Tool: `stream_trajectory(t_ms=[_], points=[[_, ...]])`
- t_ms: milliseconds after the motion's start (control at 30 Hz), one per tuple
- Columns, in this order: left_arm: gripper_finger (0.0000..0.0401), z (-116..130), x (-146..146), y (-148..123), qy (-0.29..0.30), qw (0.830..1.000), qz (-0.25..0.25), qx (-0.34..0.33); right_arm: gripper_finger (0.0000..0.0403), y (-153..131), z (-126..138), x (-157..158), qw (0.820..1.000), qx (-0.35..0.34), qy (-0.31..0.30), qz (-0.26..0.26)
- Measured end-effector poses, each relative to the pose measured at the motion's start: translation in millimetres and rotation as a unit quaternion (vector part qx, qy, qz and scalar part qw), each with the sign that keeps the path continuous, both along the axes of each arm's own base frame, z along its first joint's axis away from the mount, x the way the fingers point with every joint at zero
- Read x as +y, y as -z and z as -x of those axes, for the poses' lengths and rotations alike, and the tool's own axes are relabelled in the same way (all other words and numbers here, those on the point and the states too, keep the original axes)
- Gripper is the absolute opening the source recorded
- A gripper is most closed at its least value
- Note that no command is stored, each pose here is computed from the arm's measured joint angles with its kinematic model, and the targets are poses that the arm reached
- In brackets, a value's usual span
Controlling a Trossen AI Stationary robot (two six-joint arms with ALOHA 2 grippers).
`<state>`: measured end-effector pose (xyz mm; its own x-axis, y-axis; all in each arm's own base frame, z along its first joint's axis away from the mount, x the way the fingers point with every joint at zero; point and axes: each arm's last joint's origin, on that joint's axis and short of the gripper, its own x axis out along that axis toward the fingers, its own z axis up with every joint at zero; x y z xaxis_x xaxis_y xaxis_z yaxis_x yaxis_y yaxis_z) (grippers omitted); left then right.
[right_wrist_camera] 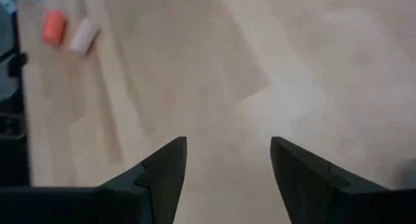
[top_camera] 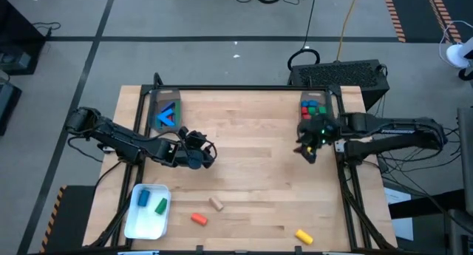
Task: Sort blocks by size
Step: Put the yellow cylindrical block into the white bin
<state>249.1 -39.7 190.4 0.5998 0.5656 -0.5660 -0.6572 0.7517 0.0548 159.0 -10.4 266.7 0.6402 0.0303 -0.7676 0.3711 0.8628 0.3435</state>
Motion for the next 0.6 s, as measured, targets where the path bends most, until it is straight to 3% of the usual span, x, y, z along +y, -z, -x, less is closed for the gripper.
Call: stream_trajectory(t_ms=[367, 600], points=[[0.0210, 0.6, -1.0, -0.6, 0.001, 1.000, -0.022, 0.006, 0.0208, 26.3, -26.9, 70.9, 0.991, 0.081, -0.014, -0.101], [0.0210, -2.4, 7.9, -2.1, 0.004, 0.999, -0.045, 0.017, 0.0208, 40.9, -48.8, 120.1, 0.983, 0.059, -0.039, -0.167]])
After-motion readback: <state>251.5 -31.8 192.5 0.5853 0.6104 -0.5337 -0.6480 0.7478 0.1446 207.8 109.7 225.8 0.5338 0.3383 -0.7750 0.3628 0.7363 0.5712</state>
